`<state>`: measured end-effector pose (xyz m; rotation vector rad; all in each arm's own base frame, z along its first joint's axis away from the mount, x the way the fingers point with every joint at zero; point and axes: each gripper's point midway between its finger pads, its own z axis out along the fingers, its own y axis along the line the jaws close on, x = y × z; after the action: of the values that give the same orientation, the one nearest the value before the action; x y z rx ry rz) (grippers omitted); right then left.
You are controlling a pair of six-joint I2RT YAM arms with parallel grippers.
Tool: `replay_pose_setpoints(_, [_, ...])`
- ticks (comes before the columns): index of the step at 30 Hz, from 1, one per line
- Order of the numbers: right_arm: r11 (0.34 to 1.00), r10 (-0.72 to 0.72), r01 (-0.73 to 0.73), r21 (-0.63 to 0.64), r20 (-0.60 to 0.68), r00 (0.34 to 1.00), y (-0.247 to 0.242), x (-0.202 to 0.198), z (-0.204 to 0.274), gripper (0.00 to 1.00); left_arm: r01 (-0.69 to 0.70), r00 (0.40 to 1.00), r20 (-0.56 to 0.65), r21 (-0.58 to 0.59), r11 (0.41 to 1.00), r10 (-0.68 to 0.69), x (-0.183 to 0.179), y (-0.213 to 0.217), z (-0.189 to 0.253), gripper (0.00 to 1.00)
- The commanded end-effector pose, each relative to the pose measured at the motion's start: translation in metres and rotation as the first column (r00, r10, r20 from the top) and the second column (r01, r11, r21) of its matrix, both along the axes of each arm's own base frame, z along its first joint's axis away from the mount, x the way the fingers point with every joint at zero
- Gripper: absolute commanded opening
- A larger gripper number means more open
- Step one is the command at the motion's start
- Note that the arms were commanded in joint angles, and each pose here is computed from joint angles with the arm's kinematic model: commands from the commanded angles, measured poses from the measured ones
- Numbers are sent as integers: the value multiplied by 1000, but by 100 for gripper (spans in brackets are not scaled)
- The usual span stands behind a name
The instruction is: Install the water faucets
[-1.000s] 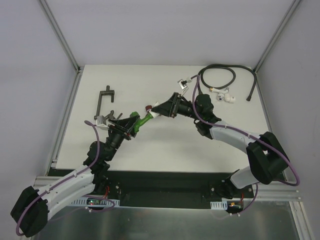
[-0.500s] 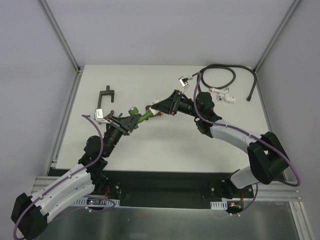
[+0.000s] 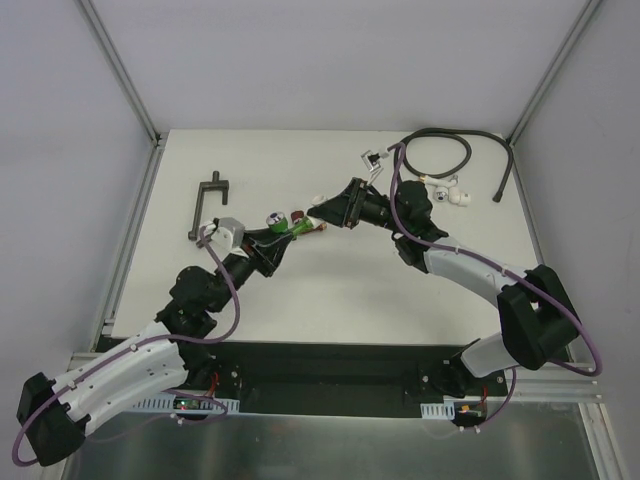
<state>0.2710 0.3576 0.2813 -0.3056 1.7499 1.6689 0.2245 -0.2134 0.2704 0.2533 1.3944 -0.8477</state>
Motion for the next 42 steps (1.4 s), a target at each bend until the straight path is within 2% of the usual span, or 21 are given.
replay_pose_setpoints(1, [998,51,-51,-31,5,999,15,-11,6,2,188,914,250,438,879,-320,-44,-49,-16,0])
replay_pose_setpoints(5, [998,52,-52,-42,-1,999,16,-8,4,2,129,880,316,561,818,-355,-46,-53,-26,0])
replay_pose_setpoints(11, [997,49,-50,-52,-19,999,13,-2,-2,2,71,861,322,691,720,-394,-44,-54,-50,0])
replay_pose_setpoints(13, [997,48,-49,-57,-25,999,13,-1,-3,2,22,877,320,719,694,-359,-37,-49,-56,0])
replay_pose_setpoints(17, [996,43,-45,-71,-32,999,12,3,-7,2,-43,892,294,810,584,-343,-27,-46,-80,0])
replay_pose_setpoints(20, [996,44,-46,-74,-30,999,12,4,-7,2,-54,903,277,833,551,-330,-23,-48,-88,0])
replay_pose_setpoints(23, [996,39,-42,-77,-30,999,11,6,-8,2,-73,914,288,810,582,-287,-18,-49,-85,0])
replay_pose_setpoints(24, [996,38,-40,-79,-31,999,10,7,-9,2,-86,915,303,793,603,-268,-16,-49,-81,13])
replay_pose_setpoints(26, [996,30,-33,-82,-37,999,8,9,-12,2,-99,926,308,757,646,-220,-14,-46,-75,21])
replay_pose_setpoints(29, [996,-2,-2,-86,-43,999,-2,18,-15,2,-110,937,312,695,710,-160,-13,-44,-62,37])
replay_pose_setpoints(30, [996,-10,6,-88,-43,999,-4,20,-15,2,-114,940,310,683,722,-145,-13,-42,-61,50])
replay_pose_setpoints(33, [995,-42,37,-92,-52,998,-15,27,-18,2,-116,951,294,628,770,-97,-12,-39,-52,69])
replay_pose_setpoints(34, [994,-53,48,-94,-52,997,-18,30,-18,2,-124,953,293,612,781,-78,-12,-36,-48,78])
replay_pose_setpoints(37, [990,-102,95,-108,-57,993,-34,39,-21,2,-137,963,269,560,817,-23,-12,-28,-38,89])
replay_pose_setpoints(42, [958,-226,210,-194,-65,972,-73,59,-35,2,-167,976,207,473,865,76,-13,-6,-25,96])
